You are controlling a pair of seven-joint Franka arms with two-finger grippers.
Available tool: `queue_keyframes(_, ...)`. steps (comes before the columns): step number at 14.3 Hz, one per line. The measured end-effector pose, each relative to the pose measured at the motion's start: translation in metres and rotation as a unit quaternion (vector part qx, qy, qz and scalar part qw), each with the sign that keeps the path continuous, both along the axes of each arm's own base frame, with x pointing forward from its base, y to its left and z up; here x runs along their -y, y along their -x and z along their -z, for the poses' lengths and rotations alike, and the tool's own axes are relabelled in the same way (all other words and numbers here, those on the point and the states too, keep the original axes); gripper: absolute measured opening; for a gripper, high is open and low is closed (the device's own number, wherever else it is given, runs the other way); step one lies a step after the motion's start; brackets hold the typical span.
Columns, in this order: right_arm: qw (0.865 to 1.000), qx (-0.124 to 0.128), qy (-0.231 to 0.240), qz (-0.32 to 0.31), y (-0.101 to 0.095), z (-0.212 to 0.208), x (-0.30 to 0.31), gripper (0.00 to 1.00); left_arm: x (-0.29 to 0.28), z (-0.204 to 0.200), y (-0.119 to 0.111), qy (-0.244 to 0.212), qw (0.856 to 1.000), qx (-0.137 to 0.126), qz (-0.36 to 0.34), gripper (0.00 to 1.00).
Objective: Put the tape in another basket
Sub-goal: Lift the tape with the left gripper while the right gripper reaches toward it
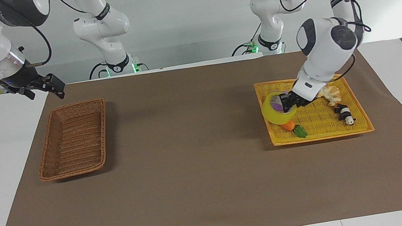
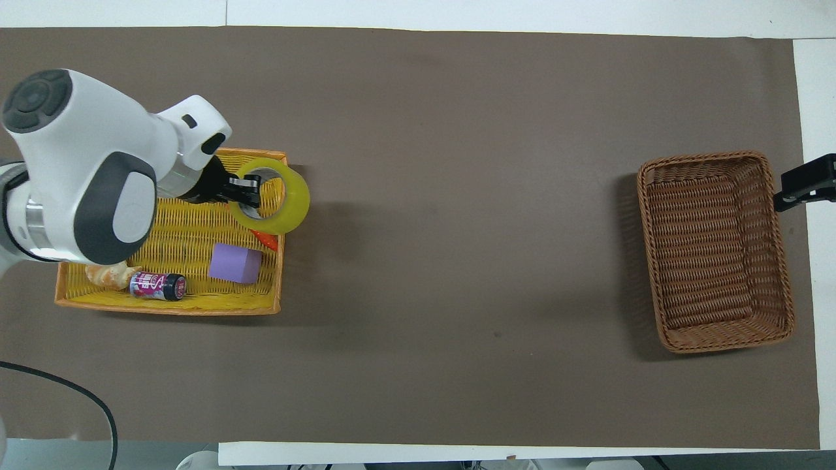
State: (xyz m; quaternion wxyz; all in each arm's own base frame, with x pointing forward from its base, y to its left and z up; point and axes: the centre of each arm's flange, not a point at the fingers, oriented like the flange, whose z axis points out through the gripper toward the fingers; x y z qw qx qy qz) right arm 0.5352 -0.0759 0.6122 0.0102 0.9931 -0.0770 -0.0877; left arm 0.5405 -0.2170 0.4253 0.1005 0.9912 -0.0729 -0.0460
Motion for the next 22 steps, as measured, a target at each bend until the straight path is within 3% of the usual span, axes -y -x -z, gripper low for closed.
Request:
queue_keyframes(2, 1.0, 0.0, 0.0, 0.0, 0.0, 0.0, 0.0, 1.0, 0.043, -0.006, 0.013, 0.043, 0.999, -0.001, 0.001, 0.23)
queue_keyframes(4, 1.0, 0.0, 0.0, 0.0, 0.0, 0.0, 0.0, 1.0, 0.073, -0.023, 0.015, 0.089, 0.996, 0.018, -0.016, 0.23)
queue_keyframes(7, 1.0, 0.0, 0.0, 0.0, 0.0, 0.0, 0.0, 1.0, 0.082, -0.039, 0.001, 0.137, 0.989, 0.027, -0.045, 0.22)
queue_keyframes(11, 0.999, -0.003, -0.019, -0.029, 0.0, 0.003, -0.005, 1.0, 0.072, -0.056, -0.018, 0.168, 0.982, 0.035, -0.073, 0.22)
queue_keyframes(16, 0.98, 0.012, -0.19, -0.056, 0.0, 0.013, -0.044, 1.0, 0.055, -0.063, -0.038, 0.181, 0.978, 0.044, -0.097, 0.22)
queue_keyframes(22, 0.927, 0.079, -0.364, -0.031, -0.006, 0.019, -0.094, 1.0, 0.048, -0.057, -0.045, 0.179, 0.977, 0.04, -0.104, 0.22)
